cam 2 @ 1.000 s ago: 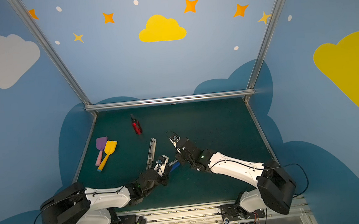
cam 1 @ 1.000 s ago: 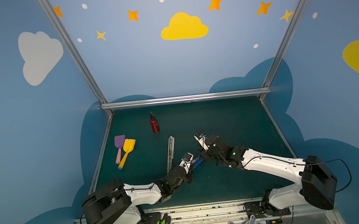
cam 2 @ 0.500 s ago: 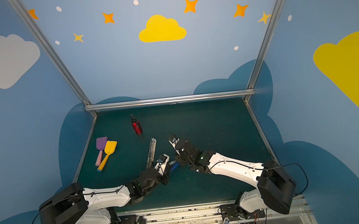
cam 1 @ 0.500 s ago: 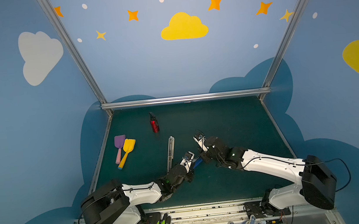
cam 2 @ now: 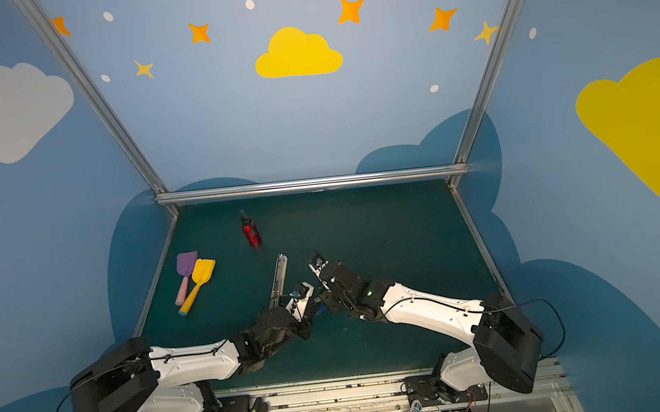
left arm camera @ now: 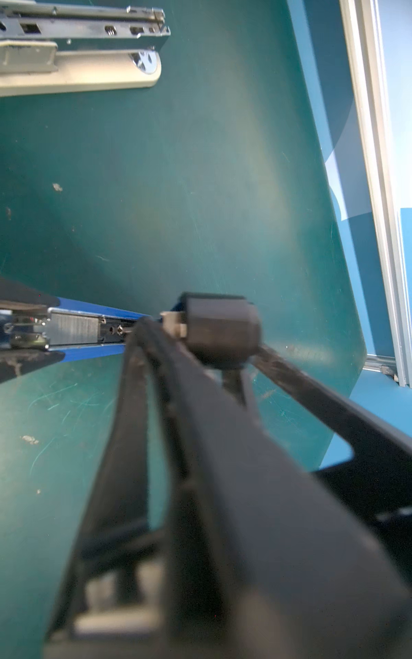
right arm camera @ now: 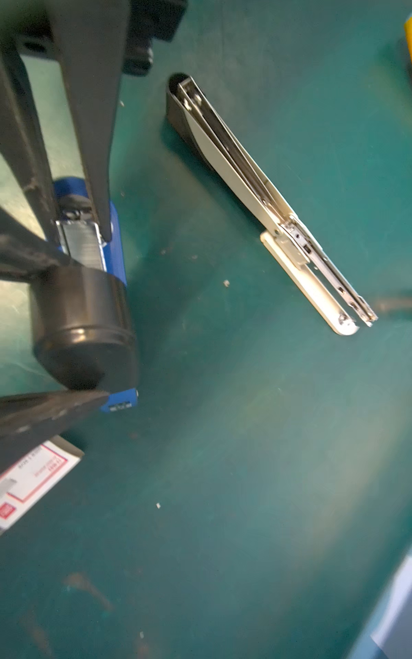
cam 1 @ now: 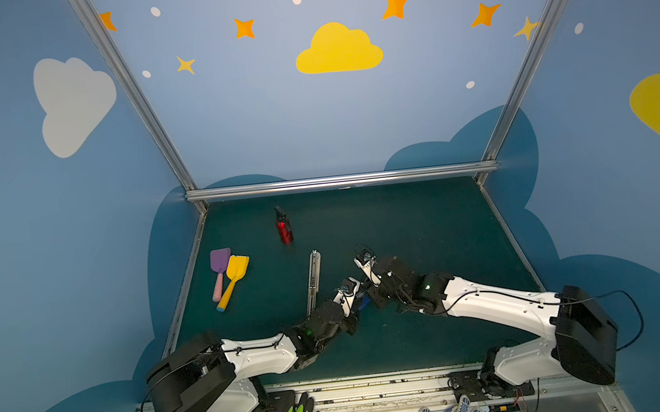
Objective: Load the staples into the stapler
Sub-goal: 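Press the blue stapler's top arm down with the right gripper onto the base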
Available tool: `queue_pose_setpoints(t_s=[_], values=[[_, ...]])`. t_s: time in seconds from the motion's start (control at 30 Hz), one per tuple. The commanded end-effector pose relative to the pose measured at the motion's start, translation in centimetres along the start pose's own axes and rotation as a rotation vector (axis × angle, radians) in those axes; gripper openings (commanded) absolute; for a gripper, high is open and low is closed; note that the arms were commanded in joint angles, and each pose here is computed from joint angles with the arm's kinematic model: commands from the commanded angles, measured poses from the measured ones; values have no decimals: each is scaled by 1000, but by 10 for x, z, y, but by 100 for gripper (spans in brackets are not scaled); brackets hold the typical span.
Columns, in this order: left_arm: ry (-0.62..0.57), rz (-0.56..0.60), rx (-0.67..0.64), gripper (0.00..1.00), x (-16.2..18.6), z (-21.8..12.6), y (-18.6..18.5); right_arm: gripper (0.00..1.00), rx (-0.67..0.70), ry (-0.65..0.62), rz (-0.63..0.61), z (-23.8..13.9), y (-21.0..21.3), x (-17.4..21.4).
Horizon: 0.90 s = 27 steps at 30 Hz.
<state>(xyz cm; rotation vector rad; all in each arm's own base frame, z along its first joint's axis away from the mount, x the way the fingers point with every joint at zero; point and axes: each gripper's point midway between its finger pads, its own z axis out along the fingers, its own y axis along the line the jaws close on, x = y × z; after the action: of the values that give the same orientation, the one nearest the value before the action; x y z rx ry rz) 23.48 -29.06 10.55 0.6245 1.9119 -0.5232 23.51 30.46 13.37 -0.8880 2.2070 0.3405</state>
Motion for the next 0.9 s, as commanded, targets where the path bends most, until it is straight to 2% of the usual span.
queue_pose_setpoints(t_s=[0.0, 0.23, 0.5, 0.87], values=[[-162, -72, 26, 4, -56, 0, -7, 47, -364, -66, 63, -30, 79, -25], [-151, -71, 14, 4, -53, 1, -4, 55, -359, -78, 77, -38, 73, -25], [-138, -74, -13, 4, -48, 1, 2, 55, -311, -69, 80, -39, 59, -11], [-95, -63, -170, 4, -22, 16, 27, 54, -144, -37, 174, -41, -4, 40]])
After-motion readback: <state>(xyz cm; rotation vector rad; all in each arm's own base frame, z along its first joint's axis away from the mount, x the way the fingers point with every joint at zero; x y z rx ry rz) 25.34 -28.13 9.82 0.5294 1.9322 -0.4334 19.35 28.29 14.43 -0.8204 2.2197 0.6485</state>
